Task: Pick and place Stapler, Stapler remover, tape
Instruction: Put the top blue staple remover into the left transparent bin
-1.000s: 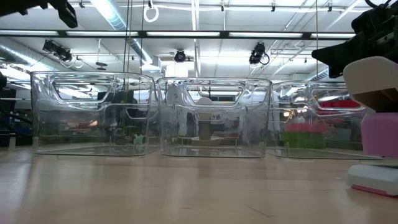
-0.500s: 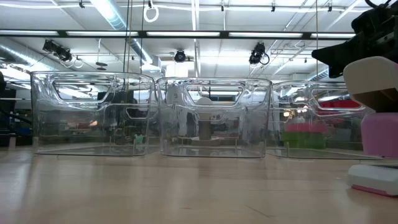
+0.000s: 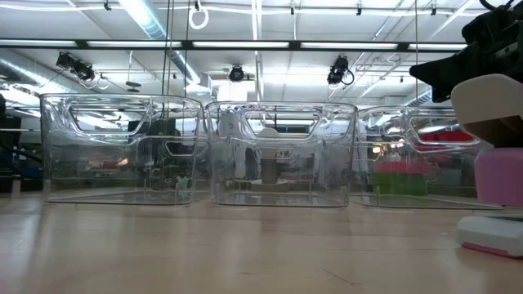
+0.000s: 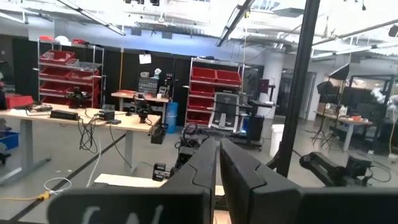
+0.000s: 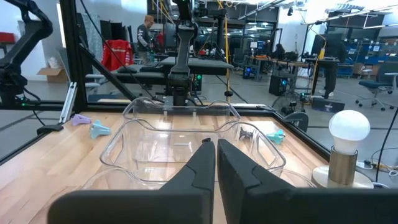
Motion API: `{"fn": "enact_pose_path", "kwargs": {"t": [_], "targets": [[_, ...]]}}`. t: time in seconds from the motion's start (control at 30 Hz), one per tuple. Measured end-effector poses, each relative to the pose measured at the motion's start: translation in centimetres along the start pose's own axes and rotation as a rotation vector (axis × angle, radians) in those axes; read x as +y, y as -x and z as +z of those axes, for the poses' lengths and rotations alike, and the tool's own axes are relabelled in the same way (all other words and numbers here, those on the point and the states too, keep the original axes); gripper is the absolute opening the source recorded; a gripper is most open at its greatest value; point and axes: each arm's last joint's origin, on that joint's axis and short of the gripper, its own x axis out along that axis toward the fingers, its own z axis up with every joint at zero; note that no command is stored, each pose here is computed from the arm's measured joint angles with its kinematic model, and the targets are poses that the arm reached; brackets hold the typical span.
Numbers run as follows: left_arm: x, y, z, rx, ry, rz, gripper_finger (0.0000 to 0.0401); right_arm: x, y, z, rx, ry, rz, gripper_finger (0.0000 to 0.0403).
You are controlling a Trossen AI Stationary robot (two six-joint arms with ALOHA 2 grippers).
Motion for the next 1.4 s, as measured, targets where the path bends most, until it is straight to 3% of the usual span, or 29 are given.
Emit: {"fn": "enact_pose_path", "kwargs": {"t": [0.57, 1.07, 1.4], "targets": [[-0.4, -2.1, 0.2, 0.013, 0.028, 0.000, 0.0025, 0.0, 0.0, 0.0, 0.000, 0.000, 0.000, 0.0022], [0.0, -2.2, -3.8, 0.396, -0.128, 0.051, 0.0025, 0.0, 0.0, 0.0, 0.000, 0.000, 0.000, 0.0022], [0.1, -2.7, -4.5, 0.447, -0.131, 0.060, 0.0025, 0.0, 0.0, 0.0, 0.000, 0.000, 0.000, 0.0022]]}}
